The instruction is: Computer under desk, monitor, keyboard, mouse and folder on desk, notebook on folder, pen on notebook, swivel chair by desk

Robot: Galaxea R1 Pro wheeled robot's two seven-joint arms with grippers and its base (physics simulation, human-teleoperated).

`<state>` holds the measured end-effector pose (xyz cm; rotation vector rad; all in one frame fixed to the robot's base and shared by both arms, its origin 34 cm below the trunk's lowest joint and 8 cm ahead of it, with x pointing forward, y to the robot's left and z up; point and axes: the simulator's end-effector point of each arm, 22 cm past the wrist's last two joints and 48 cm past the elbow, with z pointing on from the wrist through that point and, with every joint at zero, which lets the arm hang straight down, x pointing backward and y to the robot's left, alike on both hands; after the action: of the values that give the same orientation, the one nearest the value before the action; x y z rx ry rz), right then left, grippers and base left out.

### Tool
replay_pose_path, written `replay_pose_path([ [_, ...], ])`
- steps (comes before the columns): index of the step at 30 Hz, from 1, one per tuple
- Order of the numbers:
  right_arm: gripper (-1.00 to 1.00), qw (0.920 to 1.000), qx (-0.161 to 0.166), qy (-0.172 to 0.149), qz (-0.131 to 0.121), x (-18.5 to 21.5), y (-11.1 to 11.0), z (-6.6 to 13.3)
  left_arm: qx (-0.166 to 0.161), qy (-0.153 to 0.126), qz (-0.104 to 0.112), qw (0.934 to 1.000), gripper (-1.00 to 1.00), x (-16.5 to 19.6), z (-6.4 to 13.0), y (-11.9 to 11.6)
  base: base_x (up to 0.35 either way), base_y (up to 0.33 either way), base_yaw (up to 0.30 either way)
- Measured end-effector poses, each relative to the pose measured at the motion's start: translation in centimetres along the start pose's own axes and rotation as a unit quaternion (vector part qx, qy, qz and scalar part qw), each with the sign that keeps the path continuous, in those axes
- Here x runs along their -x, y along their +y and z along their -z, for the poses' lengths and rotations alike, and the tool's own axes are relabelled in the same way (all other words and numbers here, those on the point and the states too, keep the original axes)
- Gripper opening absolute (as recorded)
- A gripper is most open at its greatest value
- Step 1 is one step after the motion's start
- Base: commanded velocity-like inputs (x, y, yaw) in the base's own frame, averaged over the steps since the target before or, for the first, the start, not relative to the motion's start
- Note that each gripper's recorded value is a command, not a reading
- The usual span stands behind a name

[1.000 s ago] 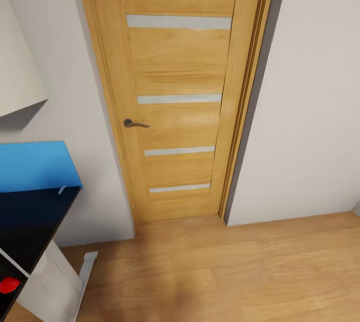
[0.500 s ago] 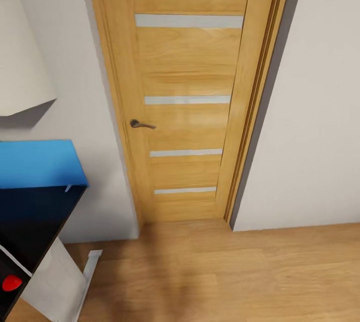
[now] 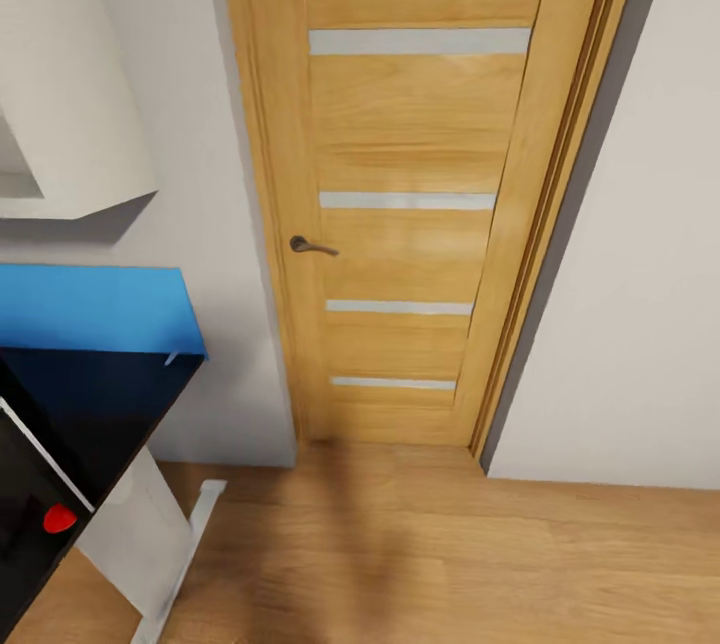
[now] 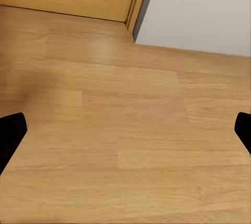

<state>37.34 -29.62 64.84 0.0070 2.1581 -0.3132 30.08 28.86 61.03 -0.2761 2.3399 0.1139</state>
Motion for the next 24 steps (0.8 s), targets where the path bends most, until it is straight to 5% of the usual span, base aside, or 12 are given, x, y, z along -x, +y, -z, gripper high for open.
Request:
replay_pose_path([
  [24,1.0,1.0,0.002,0.002,0.0,-0.13,0.36,0.11,0.001,0.0,-0.004,1.0,1.0,0.02,-0.04,0.52,0.0,-0.004,0.262],
])
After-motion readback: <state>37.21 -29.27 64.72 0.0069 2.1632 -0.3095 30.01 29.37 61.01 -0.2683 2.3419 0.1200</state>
